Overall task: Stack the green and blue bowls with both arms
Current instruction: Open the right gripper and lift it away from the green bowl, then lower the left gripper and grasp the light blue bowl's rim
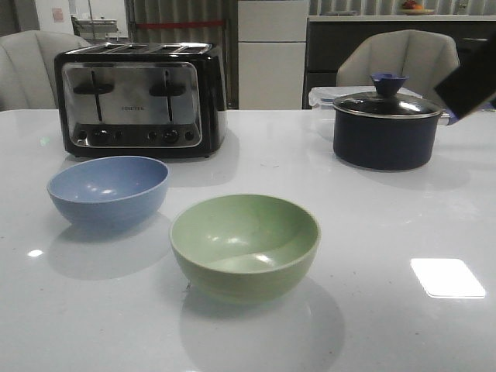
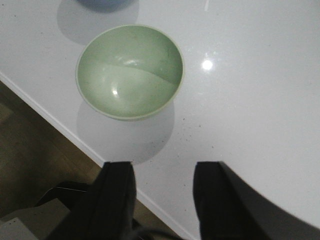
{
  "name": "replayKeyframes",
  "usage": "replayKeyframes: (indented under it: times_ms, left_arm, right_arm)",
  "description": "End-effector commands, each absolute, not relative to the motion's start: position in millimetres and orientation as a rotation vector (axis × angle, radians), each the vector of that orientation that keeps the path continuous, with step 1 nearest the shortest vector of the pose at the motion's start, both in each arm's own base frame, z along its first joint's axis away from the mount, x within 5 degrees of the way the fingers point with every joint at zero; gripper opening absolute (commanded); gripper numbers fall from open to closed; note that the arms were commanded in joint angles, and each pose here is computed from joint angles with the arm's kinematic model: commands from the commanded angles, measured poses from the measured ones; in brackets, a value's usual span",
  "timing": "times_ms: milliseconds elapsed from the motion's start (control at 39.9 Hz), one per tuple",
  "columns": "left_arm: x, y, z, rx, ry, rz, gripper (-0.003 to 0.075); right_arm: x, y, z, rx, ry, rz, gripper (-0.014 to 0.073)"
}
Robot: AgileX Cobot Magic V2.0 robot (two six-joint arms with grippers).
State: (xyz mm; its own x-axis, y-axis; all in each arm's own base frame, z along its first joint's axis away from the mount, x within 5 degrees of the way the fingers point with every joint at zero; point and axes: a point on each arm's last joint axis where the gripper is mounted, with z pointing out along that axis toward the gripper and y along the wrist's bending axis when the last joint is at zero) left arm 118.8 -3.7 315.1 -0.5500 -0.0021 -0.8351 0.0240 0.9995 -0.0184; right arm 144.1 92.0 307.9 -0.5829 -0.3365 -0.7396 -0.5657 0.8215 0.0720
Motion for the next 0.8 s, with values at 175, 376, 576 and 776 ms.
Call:
replayKeyframes:
  times_ms: [175, 376, 576, 776]
  left_arm:
    - [134, -24, 327, 0.213, 2.069, -0.100, 0.0437]
    - [164, -38, 318, 0.283, 2.198, -0.121, 0.0443]
    - [212, -49, 310, 0.297, 2.314, -0.111, 0.0573]
    - [269, -64, 298, 0.301, 2.401, -0.122, 0.0589]
  right_arm:
    - [123, 79, 317, -0.603, 2.059, 0.408, 0.0406]
    - [123, 79, 316, -0.608, 2.070, 0.408, 0.0406]
    - [123, 79, 316, -0.609, 2.071, 0.408, 0.0406]
    - [123, 79, 316, -0.609, 2.071, 0.408, 0.0406]
